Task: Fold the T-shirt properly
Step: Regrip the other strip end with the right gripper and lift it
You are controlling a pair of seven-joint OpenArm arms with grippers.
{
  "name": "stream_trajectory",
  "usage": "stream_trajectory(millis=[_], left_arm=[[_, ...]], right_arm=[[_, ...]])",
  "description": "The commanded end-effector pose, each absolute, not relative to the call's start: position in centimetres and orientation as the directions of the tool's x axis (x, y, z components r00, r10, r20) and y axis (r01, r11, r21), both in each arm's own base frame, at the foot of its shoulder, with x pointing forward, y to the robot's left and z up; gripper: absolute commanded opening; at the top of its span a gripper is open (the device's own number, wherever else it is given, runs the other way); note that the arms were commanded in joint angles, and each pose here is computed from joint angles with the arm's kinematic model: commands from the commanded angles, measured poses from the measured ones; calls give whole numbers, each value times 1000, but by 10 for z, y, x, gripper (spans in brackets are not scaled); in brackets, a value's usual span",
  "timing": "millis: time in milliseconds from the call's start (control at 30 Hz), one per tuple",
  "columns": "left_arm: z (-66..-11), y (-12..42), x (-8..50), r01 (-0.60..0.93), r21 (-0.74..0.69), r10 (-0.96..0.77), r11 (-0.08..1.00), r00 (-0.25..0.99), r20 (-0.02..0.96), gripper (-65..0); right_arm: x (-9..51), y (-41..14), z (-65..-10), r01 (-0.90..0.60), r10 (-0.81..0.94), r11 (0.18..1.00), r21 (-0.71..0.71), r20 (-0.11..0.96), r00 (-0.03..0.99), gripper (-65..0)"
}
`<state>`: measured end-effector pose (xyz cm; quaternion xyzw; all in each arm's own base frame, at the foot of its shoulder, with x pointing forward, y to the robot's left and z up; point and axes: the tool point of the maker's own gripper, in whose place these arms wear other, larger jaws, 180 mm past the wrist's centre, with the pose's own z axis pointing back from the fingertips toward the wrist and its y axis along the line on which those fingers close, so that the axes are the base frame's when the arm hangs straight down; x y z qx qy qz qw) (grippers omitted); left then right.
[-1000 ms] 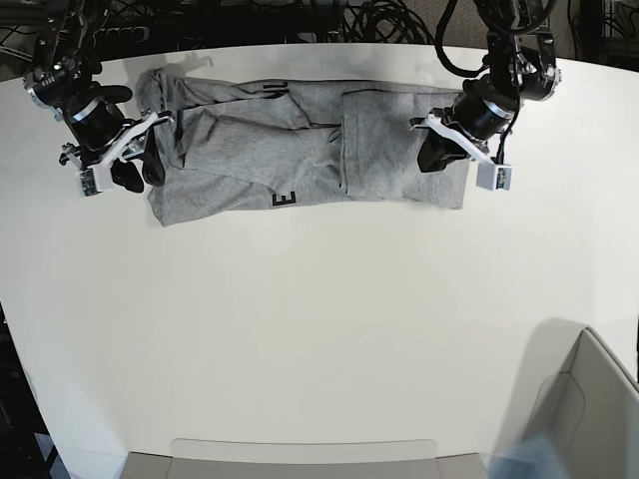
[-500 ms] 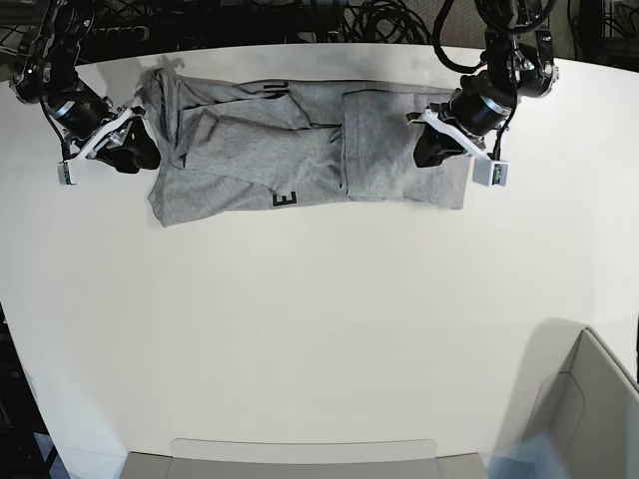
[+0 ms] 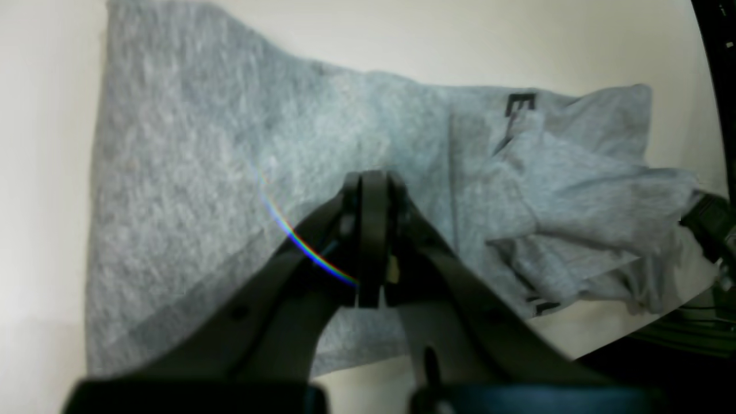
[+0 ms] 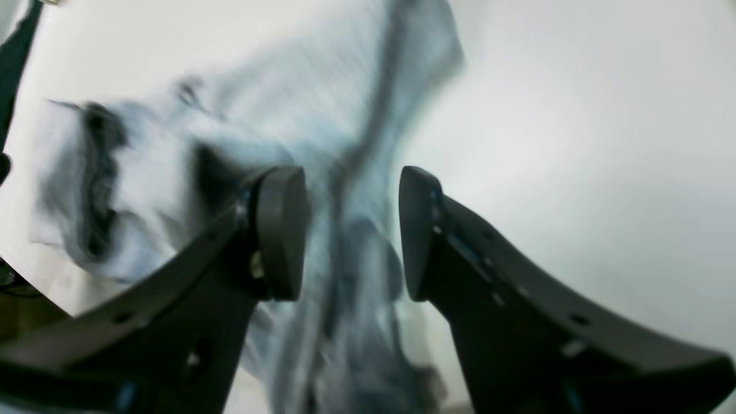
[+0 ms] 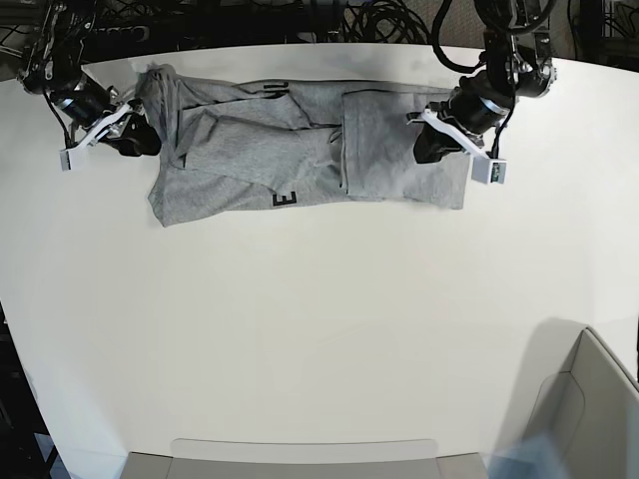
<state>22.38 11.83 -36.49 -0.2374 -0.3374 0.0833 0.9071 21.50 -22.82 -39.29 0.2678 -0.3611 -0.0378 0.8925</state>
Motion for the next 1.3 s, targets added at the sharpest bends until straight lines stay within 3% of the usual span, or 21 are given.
stream_trajectory(millis=[0, 233, 1167, 1267], left_arm=[[-356, 118, 229, 27, -493, 316, 870, 737, 598, -650], [-356, 117, 229, 27, -497, 319, 867, 737, 596, -650], [-357, 117, 228, 27, -496, 317, 868, 738, 596, -650], [-357, 117, 228, 27, -496, 317, 868, 738, 596, -650]], right_arm=[[228, -233, -378, -153, -274, 849, 506, 668, 692, -383], [233, -232, -384, -143, -289, 840, 523, 654, 699, -383], [249, -136, -400, -251, -282, 714, 654, 596, 752, -384], [250, -128, -405, -276, -228, 727, 628, 601, 766, -432]])
